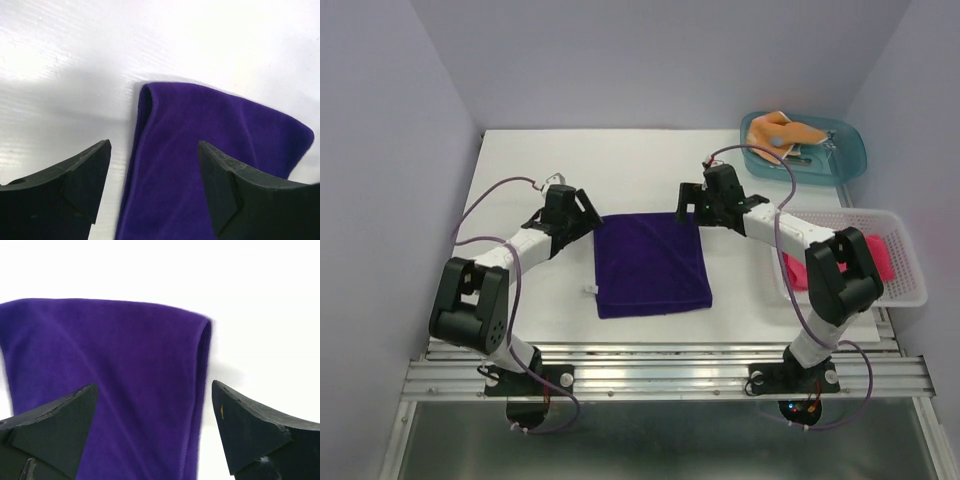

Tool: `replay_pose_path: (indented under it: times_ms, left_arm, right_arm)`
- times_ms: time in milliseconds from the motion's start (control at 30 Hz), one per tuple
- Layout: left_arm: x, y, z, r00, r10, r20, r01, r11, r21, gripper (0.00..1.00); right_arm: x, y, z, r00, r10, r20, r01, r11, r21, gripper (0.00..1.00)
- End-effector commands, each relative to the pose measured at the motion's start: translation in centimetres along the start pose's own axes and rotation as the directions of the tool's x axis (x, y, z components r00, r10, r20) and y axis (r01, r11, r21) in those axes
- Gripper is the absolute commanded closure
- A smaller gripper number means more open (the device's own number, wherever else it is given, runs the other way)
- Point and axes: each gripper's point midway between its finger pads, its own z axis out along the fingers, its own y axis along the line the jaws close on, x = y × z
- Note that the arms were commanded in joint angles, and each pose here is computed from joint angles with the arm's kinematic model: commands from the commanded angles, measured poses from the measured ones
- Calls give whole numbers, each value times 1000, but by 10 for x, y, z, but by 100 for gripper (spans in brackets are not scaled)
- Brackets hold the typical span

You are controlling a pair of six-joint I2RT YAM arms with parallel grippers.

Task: Fold and stack the towels
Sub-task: Fold the towel

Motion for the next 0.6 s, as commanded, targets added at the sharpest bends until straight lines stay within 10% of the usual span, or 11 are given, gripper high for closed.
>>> replay_pose_path:
  times_ms: [0, 567]
  left_arm:
    - [-17, -9, 18, 998, 56, 3, -57, 998, 26, 24]
    - [-13, 3, 80, 991, 78, -112, -78, 997, 7, 49]
  right_arm:
    - [-33, -7, 17, 995, -93, 22, 92, 995, 25, 1]
    - [-18, -32, 80, 989, -108, -102, 101, 992, -71, 34]
